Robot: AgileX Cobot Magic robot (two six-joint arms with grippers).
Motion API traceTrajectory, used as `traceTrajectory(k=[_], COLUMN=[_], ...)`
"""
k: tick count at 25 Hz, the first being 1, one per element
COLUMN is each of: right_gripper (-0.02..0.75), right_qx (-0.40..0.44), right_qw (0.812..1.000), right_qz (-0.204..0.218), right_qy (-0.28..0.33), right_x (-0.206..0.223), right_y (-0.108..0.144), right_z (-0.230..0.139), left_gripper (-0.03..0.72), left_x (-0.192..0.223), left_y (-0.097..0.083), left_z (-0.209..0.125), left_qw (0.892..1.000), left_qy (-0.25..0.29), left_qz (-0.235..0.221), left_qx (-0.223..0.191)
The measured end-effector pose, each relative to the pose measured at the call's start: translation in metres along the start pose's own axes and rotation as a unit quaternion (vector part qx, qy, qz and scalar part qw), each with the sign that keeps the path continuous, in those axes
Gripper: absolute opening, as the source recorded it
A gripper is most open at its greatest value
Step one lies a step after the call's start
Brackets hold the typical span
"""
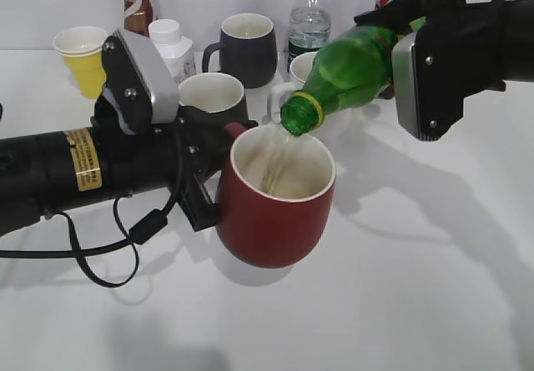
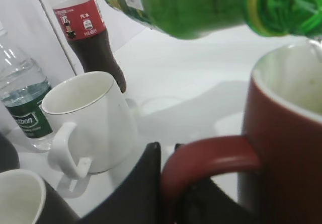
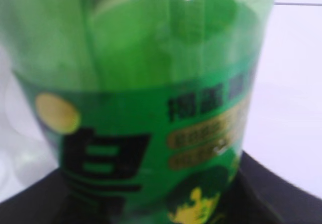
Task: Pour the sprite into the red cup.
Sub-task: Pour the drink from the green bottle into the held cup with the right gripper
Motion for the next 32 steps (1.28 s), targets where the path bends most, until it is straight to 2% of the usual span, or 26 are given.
traceTrajectory(k=[32], right_gripper=[0.404], right_qx=[-0.033], right_qw=[0.999], right_qz=[-0.002], right_qy=[0.0], right_x=[0.0], right_y=[-0.001], right_z=[-0.0001], left_gripper=[0.046], left_x=[0.0], left_y=[-0.0005], left_z=[-0.0001], left_qw=[1.0], left_qy=[0.0], left_qz=[-0.001], left_qx=[0.002])
Point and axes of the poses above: a point on each arm's last joint axis where the gripper is mounted, x pointing out along that axis toward the gripper, y along the wrist's bending axis when the last joint is at zero, z = x × y, the point moved 7 cm from there along x, pointing out along that axis toward the gripper, and after that the axes turned 7 degrees about x, right-handed, at the moved point
